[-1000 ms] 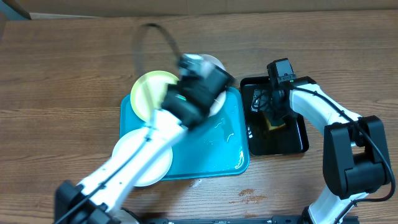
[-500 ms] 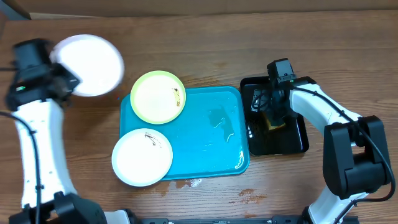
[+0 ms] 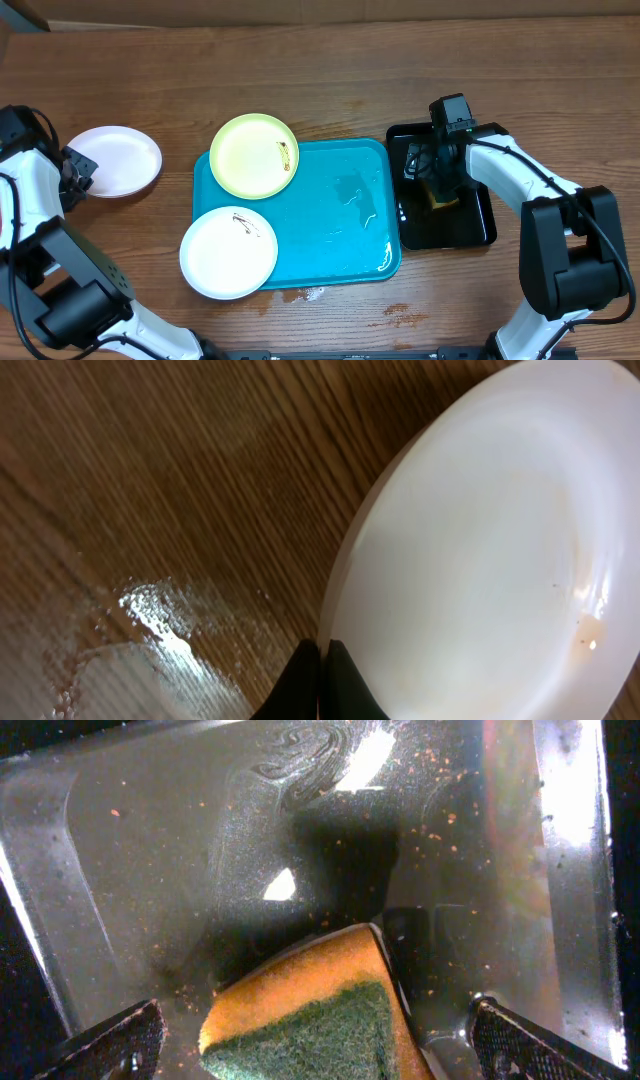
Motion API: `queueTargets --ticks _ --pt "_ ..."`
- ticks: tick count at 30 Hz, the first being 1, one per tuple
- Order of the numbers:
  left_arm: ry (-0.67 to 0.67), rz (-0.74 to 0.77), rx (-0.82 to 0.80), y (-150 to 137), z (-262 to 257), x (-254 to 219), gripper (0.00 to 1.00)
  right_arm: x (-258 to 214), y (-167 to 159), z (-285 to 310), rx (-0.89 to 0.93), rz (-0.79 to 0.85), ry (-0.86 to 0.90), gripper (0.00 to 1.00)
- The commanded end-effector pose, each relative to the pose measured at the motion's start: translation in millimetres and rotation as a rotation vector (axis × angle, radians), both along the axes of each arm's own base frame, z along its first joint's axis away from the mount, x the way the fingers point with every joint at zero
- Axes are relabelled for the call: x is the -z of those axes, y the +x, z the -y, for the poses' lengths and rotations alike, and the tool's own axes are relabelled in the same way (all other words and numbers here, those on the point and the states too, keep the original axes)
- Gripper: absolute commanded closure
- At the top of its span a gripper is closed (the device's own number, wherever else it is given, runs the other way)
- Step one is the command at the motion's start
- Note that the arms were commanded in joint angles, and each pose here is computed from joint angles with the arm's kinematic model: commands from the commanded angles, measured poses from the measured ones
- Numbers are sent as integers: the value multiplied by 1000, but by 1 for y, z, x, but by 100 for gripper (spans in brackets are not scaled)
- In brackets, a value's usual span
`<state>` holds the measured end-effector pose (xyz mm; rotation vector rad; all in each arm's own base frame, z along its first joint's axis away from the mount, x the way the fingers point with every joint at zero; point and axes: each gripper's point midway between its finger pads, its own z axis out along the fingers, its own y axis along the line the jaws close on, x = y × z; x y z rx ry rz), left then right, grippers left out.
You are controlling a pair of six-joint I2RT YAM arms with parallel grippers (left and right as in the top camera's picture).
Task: Clean dirty plates on tray and stack at the side
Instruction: 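Lift the cleaned white plate with the left gripper and carry it left off the tray, then set the white plate on the table left of the tray and release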
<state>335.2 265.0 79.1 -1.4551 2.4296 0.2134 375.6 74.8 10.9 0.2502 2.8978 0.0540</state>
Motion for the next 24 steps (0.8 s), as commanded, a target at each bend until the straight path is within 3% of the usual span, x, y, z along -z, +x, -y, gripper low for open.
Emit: queueTargets --ticks 1,3,4,5,7,9,12,16,24 --pt "14 15 54 9 -5 -2 96 -5 6 1 2 21 -2 0" --pt "21 19 63 10 -6 -3 94 -5 6 1 2 21 -2 0" --pt "23 14 77 10 -5 -3 84 -5 6 1 2 21 -2 0" --pt "24 7 92 10 -5 -3 69 -5 6 1 2 21 -2 0" --pt "12 7 115 10 -2 -2 23 -5 6 1 2 21 -2 0" --pt "-22 35 168 17 6 -2 7 -5 6 1 2 21 -2 0" --pt "-94 114 284 34 24 -10 2 -5 6 1 2 21 -2 0" --pt "-148 187 338 48 41 -36 2 -5 6 1 2 21 -2 0" --pt "-196 254 541 66 126 -89 14 -5 6 1 2 21 -2 0"
